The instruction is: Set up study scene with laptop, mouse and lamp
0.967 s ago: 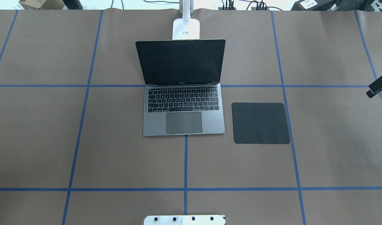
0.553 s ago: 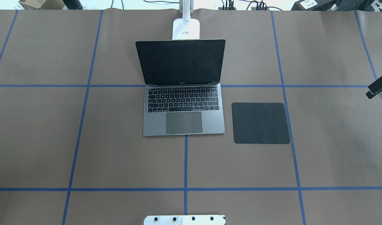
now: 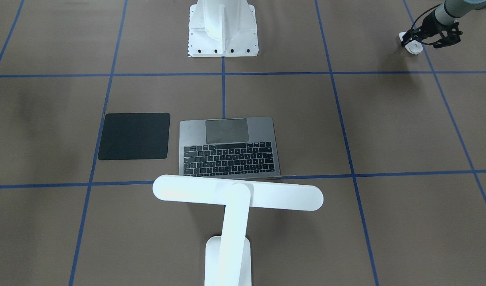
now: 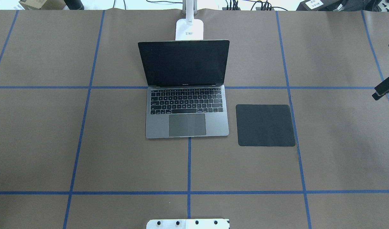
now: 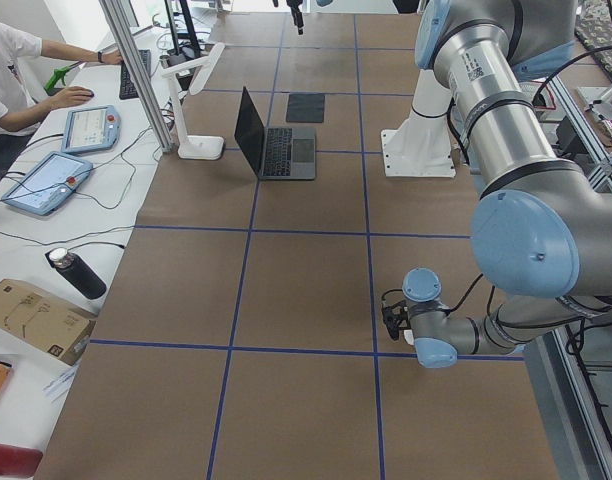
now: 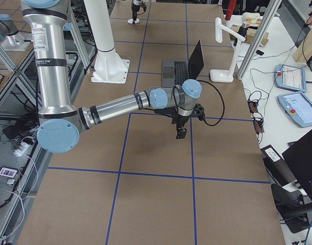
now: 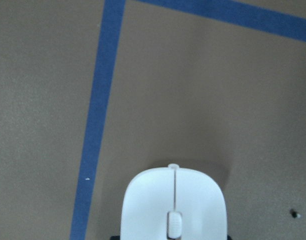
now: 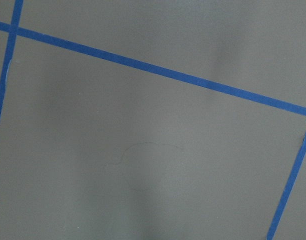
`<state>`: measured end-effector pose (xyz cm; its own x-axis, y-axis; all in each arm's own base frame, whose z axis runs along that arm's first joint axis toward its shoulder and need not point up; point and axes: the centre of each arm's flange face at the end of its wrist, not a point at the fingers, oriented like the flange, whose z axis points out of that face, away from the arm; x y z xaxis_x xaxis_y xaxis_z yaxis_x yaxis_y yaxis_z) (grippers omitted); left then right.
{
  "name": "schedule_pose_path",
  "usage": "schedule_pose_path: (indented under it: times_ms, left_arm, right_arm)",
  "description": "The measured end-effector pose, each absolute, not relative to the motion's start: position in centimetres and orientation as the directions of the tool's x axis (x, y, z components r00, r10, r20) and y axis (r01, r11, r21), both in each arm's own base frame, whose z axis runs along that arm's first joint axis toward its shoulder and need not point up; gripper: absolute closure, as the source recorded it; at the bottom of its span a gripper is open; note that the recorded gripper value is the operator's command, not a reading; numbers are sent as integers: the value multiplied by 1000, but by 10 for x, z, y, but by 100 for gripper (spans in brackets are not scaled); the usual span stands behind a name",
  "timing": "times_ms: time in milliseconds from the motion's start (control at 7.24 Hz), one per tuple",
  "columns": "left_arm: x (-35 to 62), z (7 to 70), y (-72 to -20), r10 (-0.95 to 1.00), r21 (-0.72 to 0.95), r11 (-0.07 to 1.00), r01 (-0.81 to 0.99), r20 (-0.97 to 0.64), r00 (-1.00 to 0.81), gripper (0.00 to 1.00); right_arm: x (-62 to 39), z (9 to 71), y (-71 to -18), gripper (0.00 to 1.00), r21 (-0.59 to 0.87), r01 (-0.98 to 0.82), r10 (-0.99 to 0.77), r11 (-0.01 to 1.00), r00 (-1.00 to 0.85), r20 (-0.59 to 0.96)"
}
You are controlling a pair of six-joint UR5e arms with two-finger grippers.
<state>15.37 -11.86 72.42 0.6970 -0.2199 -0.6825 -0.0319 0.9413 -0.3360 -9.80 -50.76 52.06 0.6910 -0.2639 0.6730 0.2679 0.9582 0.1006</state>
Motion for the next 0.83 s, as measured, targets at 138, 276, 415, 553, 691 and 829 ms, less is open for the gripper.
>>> schedule_pose_path:
  times_ms: [138,276,415,553,691,829]
  left_arm:
    - [154,722,-119,-219,-335,941,-35,-687,693,35]
    - [156,717,-119,-219,-334,942,-39,-697,683,35]
    - [160,706,-120,-219,-331,942,-45,-712,668,35]
    - [165,695,-120,-217,-328,943,-53,-729,650,35]
    - [173,683,-121,-215,-325,944,-63,-746,630,35]
    - [183,668,-122,-211,-321,944,-74,-762,612,35]
  right_arm:
    - [-98,520,-508,2,102,268,-265,958,690,673]
    - [-98,519,-509,2,103,268,-265,958,690,673]
    - [-98,519,-509,2,103,268,-266,958,690,673]
    - [-98,519,-509,2,104,268,-266,958,690,674]
    - [-98,519,-509,2,103,268,-265,958,690,673]
    - [-98,520,-509,2,102,267,-264,958,690,674]
